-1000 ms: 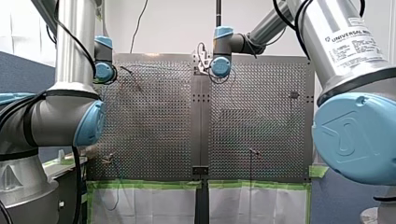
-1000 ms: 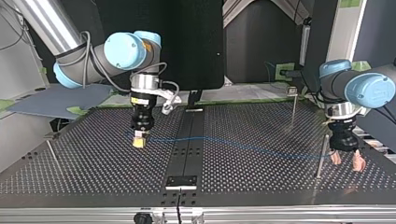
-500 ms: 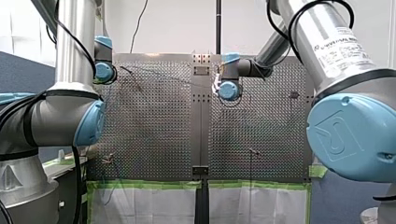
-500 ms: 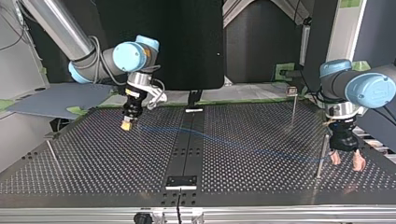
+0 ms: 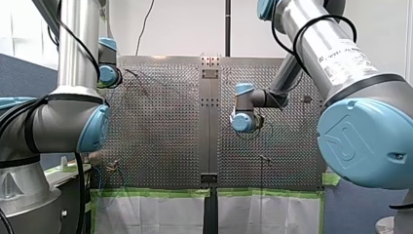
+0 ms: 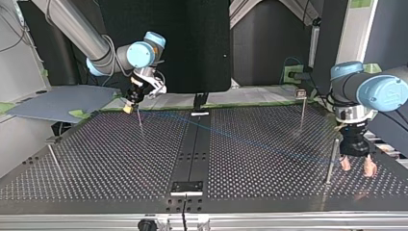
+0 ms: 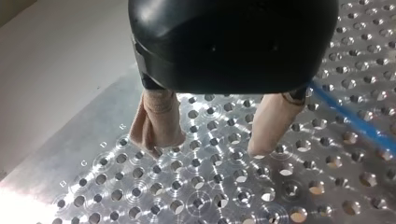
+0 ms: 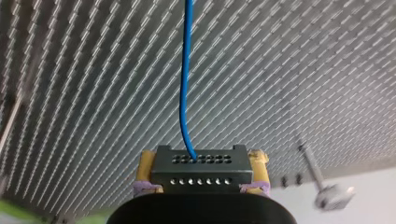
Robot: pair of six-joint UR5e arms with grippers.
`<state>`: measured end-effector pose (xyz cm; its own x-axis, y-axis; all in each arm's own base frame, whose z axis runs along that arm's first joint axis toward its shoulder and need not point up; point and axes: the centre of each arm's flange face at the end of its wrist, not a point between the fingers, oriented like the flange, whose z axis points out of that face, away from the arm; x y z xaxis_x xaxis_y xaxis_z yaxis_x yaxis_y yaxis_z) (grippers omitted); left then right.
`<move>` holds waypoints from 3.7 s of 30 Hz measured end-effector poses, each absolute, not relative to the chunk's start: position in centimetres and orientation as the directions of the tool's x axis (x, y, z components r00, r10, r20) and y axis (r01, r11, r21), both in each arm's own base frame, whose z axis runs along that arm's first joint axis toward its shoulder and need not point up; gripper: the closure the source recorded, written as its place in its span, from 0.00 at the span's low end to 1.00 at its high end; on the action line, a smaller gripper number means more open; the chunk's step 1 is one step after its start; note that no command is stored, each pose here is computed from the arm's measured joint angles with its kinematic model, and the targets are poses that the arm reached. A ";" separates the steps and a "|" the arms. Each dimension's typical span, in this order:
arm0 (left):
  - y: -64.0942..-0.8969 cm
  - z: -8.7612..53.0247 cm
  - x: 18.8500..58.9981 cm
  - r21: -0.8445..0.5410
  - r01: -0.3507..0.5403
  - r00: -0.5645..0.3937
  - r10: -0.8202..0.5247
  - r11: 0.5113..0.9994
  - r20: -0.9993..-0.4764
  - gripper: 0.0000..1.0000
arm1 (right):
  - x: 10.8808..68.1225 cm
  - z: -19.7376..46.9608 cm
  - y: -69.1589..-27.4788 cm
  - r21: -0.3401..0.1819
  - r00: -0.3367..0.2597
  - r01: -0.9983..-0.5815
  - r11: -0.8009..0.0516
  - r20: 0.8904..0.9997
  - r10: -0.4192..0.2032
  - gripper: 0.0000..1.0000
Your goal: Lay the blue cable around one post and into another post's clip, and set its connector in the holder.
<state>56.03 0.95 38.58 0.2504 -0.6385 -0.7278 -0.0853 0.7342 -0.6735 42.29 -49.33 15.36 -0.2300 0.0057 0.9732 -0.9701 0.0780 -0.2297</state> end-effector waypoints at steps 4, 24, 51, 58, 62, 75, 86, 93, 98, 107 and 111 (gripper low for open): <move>1.1 38.6 56.1 -0.675 -0.082 0.251 -0.641 0.733 -0.726 0.00 | 40.2 11.9 -49.7 -0.209 -0.212 -0.971 0.118 0.977 -0.017 1.00; 1.0 38.7 56.1 -0.676 -0.069 0.248 -0.644 0.734 -0.724 0.00 | 28.9 -2.5 -49.5 0.011 -0.014 -0.991 0.134 0.983 -0.186 1.00; 0.3 38.8 56.3 -0.676 -0.045 0.242 -0.649 0.735 -0.721 0.00 | 19.2 -2.4 -55.2 0.001 -0.004 -0.992 0.126 0.999 -0.042 1.00; 0.2 38.8 56.3 -0.676 -0.044 0.242 -0.649 0.736 -0.722 0.00 | 16.9 -1.6 -57.1 -0.041 -0.039 -0.991 0.125 0.999 0.022 1.00; 0.2 38.8 56.3 -0.675 -0.045 0.242 -0.648 0.736 -0.722 0.00 | 15.4 -1.4 -57.9 -0.049 -0.044 -0.991 0.122 0.998 0.043 1.00; 0.2 38.8 56.3 -0.675 -0.043 0.240 -0.648 0.737 -0.723 0.00 | 17.3 -1.2 -58.8 -0.062 -0.062 -0.998 -0.002 0.998 0.023 1.00; 0.2 38.8 56.3 -0.676 -0.042 0.240 -0.650 0.735 -0.721 0.00 | 23.1 -0.9 -57.8 -0.097 -0.097 -0.980 -0.175 0.995 -0.004 1.00; 0.2 38.8 56.3 -0.675 -0.044 0.241 -0.648 0.736 -0.722 0.00 | 24.2 -1.7 -57.1 -0.095 -0.089 -0.966 -0.241 0.995 -0.038 1.00; 0.2 38.8 56.3 -0.675 -0.046 0.241 -0.647 0.737 -0.723 0.00 | 23.9 -3.6 -57.2 -0.087 -0.072 -0.959 -0.270 0.995 -0.066 1.00; 0.3 38.8 56.2 -0.675 -0.050 0.246 -0.646 0.736 -0.723 0.00 | 23.8 -5.3 -57.6 -0.069 -0.036 -0.941 -0.330 0.994 -0.103 1.00; 0.3 38.8 56.3 -0.675 -0.051 0.247 -0.645 0.736 -0.723 0.00 | 23.8 -5.3 -57.9 -0.058 -0.020 -0.932 -0.359 0.994 -0.109 1.00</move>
